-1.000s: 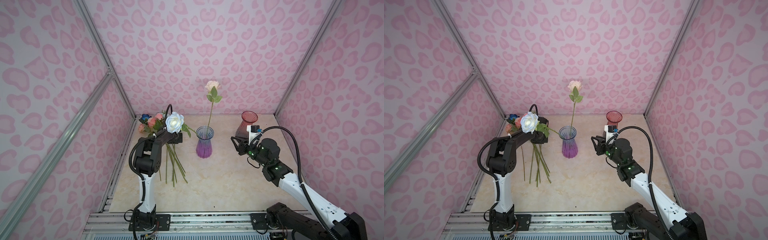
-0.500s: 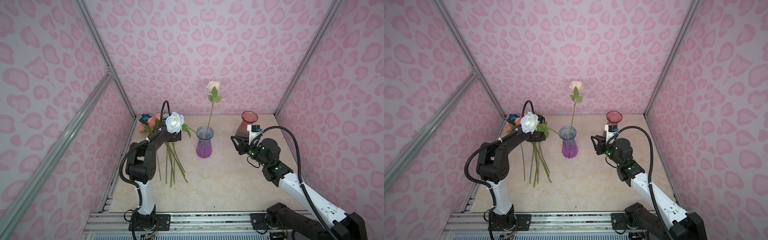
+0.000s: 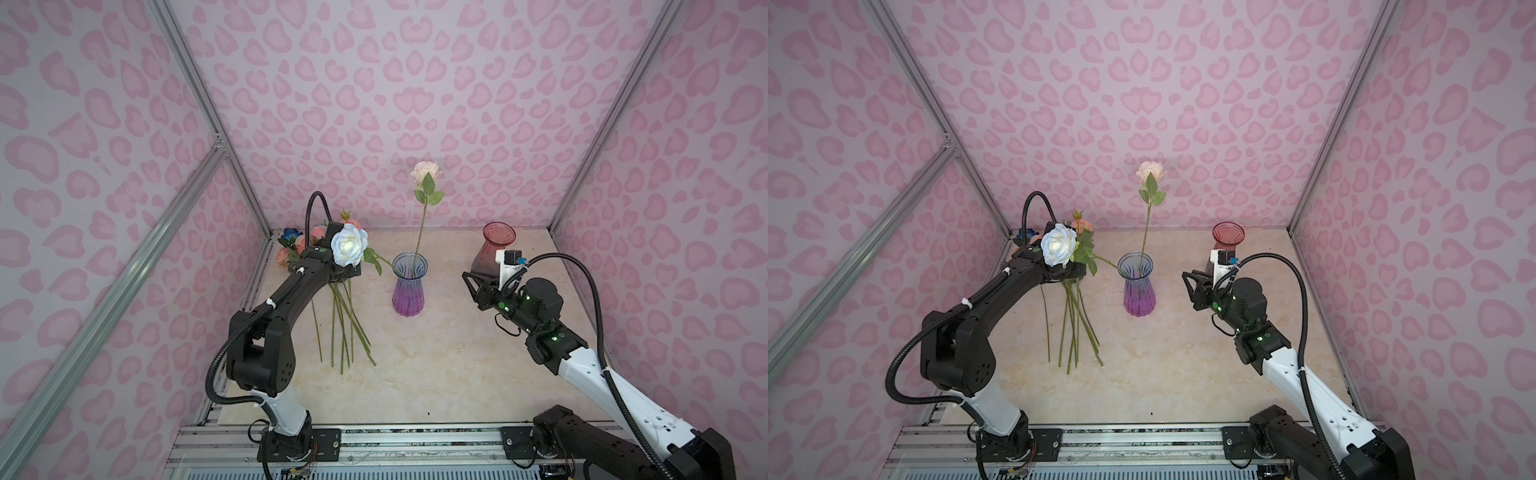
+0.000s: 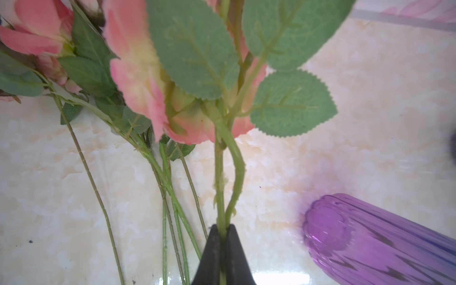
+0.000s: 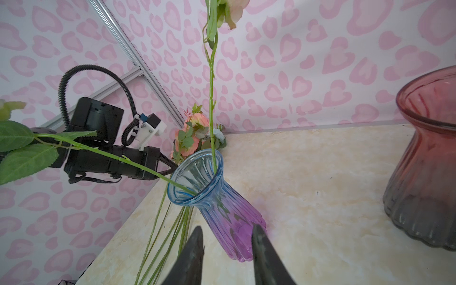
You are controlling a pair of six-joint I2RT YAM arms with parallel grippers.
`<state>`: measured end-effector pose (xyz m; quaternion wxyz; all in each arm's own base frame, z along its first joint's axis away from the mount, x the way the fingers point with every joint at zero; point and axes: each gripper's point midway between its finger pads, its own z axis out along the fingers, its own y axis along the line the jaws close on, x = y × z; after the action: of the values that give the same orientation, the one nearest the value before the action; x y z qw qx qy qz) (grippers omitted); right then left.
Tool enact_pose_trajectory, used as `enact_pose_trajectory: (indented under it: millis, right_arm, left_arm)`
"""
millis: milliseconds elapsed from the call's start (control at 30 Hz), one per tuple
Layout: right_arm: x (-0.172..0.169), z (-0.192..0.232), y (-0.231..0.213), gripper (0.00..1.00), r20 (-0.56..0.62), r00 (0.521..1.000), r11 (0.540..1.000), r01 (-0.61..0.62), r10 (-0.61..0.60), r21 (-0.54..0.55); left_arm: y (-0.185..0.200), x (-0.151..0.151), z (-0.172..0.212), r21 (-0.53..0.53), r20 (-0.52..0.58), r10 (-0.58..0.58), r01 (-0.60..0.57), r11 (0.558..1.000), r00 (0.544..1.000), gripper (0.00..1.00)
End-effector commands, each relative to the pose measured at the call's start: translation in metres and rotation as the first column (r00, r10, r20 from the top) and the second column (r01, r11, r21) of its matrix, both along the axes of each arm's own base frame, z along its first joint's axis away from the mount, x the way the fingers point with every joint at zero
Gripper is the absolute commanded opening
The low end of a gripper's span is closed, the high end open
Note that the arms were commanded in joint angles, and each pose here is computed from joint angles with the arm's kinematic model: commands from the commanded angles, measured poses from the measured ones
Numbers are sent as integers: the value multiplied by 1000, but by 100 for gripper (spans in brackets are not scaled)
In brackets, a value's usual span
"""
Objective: Arrange the flowers into the vase
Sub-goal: 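Close the left gripper on a pink rose stem in the bunch, then lift the pink rose upright with the left gripper while the right gripper approaches, then close the right gripper on the pink rose stem below the left gripper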
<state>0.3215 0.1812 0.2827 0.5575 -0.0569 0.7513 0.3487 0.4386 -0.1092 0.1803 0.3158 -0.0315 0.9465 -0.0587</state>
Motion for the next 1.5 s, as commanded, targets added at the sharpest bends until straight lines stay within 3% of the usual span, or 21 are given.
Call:
enact_pose_trajectory:
  millis: [0, 267, 433, 567, 667, 800, 933, 1133, 1300, 1467]
  right_arm:
    - [-1, 6, 0, 35, 20, 1000, 1000, -3, 3, 1]
    - [0, 22, 9, 34, 33, 999, 999, -33, 32, 39]
    - [-5, 26, 29, 33, 52, 997, 998, -62, 63, -31]
    - [-14, 40, 46, 33, 81, 990, 993, -109, 112, -49]
    - [-32, 59, 68, 34, 135, 974, 981, -169, 181, -100]
    - [-56, 81, 96, 36, 214, 939, 959, -240, 268, -148]
    - [-68, 84, 119, 37, 243, 912, 941, -297, 329, -162]
    - [-87, 100, 149, 41, 281, 870, 913, -369, 406, -177]
    - [-112, 116, 184, 45, 309, 808, 865, -470, 502, -176]
    - [-136, 130, 228, 47, 350, 739, 812, -568, 575, -133]
  left_arm:
    - [1, -4, 41, -32, 114, -13, 17, 999, 993, 3]
    - [57, -50, 138, 12, 372, 74, -84, 996, 925, 3]
    - [87, -91, 195, 64, 519, 99, -154, 986, 849, 3]
    - [91, -129, 230, 6, 626, 107, -142, 990, 773, 3]
    - [82, -158, 257, -72, 694, 99, -67, 995, 714, 3]
    - [56, -194, 275, -111, 756, -1, 129, 985, 654, 3]
    - [35, -230, 287, -136, 818, -61, 295, 946, 571, 3]
    - [10, -274, 304, -129, 854, -154, 489, 862, 497, 3]
    - [-2, -293, 308, -161, 862, -171, 578, 800, 477, 3]
    - [-9, -284, 301, -202, 866, -150, 609, 767, 477, 3]
